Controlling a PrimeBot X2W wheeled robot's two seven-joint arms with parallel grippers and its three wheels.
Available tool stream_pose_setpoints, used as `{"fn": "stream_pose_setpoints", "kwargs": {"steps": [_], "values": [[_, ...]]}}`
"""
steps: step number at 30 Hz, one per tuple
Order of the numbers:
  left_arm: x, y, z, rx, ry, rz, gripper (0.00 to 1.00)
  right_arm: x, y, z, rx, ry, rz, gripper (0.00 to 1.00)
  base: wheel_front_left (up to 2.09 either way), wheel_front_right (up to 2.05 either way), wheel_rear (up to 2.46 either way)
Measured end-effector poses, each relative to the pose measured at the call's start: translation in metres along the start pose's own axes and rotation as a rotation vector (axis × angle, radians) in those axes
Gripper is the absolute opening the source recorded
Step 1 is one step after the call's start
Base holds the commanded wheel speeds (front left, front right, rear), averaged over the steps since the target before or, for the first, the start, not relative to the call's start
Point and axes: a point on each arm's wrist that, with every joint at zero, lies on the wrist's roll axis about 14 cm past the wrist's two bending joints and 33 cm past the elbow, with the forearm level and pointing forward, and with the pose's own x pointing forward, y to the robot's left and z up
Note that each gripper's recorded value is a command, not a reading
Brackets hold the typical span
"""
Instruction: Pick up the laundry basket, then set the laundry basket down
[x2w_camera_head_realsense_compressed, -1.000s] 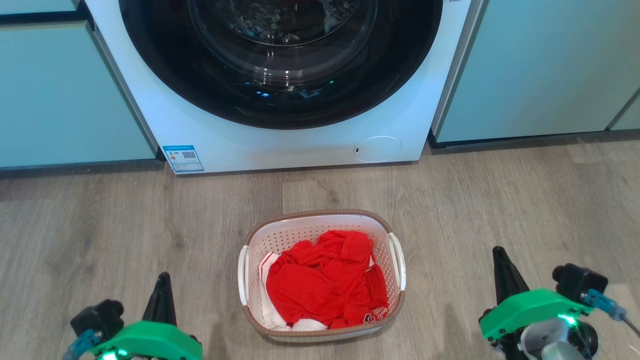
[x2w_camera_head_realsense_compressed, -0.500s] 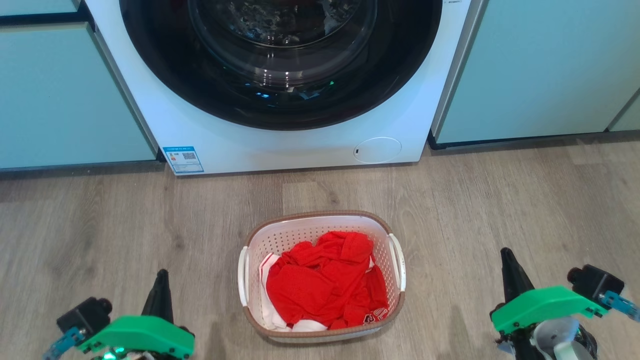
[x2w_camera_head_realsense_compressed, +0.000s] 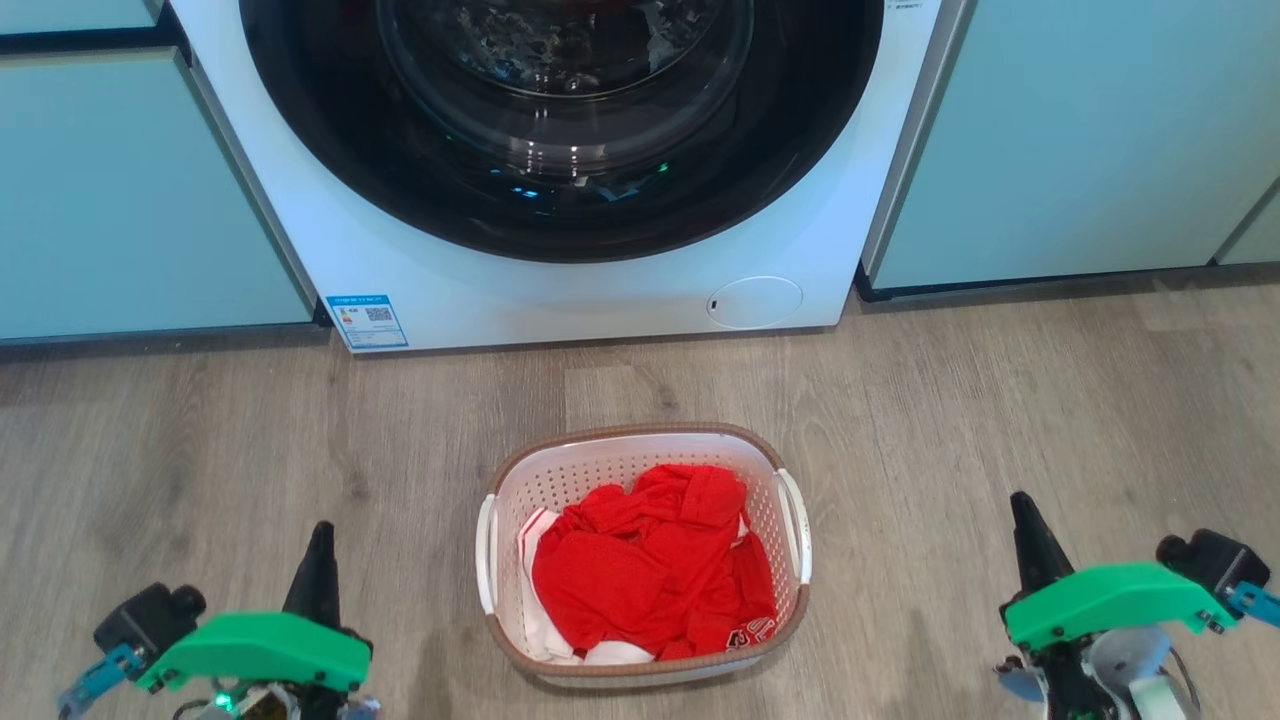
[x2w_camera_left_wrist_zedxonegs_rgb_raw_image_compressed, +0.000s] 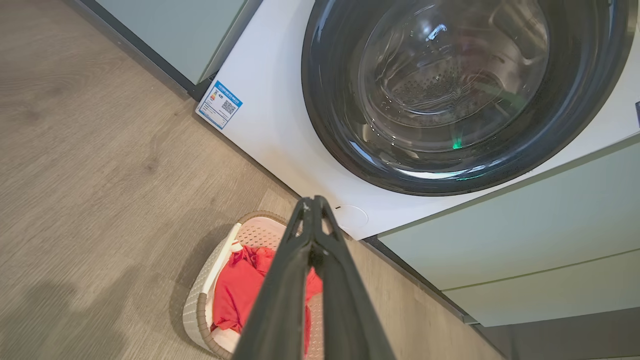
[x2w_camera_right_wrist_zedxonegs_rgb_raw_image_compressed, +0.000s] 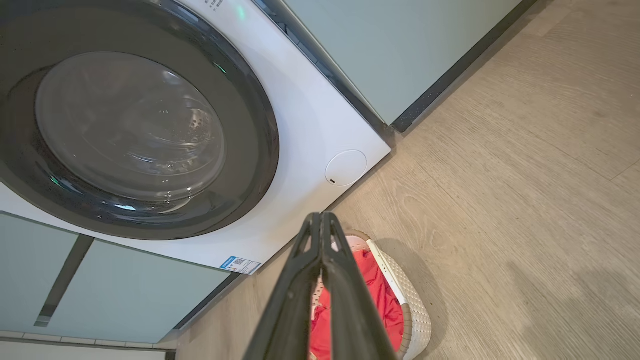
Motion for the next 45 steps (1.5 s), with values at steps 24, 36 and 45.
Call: {"fn": "stream_pose_setpoints", "kwargs": {"steps": [24,36,45], "values": [[0.009,-0.01,0.012,-0.293,0.007,-0.045,0.0,0.002,-0.006,0.012,0.28,-0.02,-0.023,0.0,0.0,0.0,0.0],[0.013,-0.013,0.019,-0.44,0.006,-0.07,0.0,0.006,-0.003,0.021,0.418,-0.034,-0.008,0.0,0.0,0.0,0.0],[0.014,-0.016,0.023,-0.547,0.009,-0.095,0.0,0.005,-0.006,0.026,0.524,-0.046,-0.007,0.0,0.0,0.0,0.0]]}}
